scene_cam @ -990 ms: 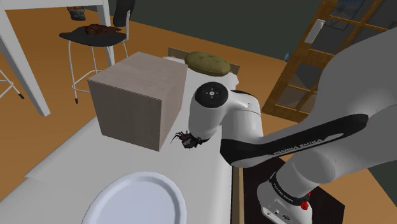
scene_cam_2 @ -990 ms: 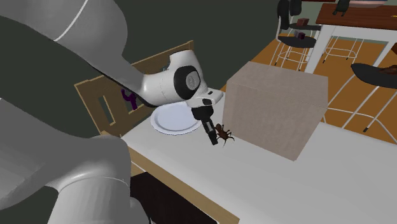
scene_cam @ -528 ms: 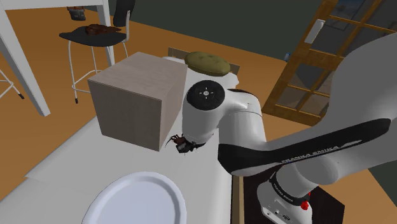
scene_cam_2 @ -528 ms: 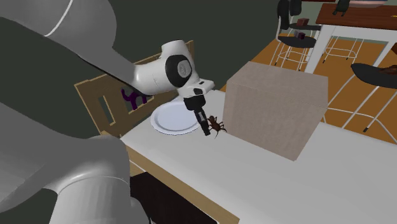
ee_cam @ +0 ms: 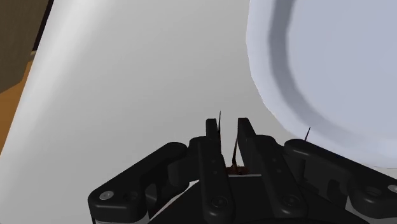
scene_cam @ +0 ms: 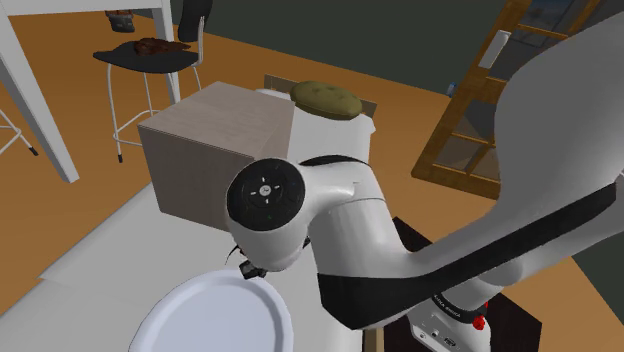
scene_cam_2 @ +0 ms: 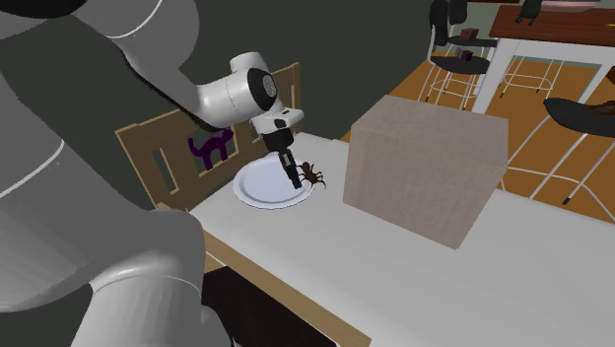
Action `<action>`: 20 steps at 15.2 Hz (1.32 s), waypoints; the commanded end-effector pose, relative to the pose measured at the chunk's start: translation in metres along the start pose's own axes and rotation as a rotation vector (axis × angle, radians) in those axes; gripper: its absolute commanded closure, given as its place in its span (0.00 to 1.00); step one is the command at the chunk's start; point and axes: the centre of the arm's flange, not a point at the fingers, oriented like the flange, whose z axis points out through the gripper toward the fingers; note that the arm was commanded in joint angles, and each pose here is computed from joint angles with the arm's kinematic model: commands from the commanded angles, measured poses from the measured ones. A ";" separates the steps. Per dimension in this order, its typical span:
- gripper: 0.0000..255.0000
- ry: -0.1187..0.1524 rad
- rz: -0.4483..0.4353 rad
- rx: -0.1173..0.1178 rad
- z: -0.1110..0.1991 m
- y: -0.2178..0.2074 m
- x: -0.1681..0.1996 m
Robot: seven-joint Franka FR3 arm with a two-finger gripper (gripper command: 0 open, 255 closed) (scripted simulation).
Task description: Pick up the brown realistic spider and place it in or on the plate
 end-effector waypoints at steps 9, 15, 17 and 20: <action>1.00 0.001 0.004 0.003 -0.049 -0.113 -0.048; 1.00 0.001 0.004 0.003 -0.031 -0.135 -0.061; 1.00 0.001 0.004 0.003 -0.021 -0.138 -0.064; 1.00 0.001 0.004 0.003 -0.006 -0.142 -0.068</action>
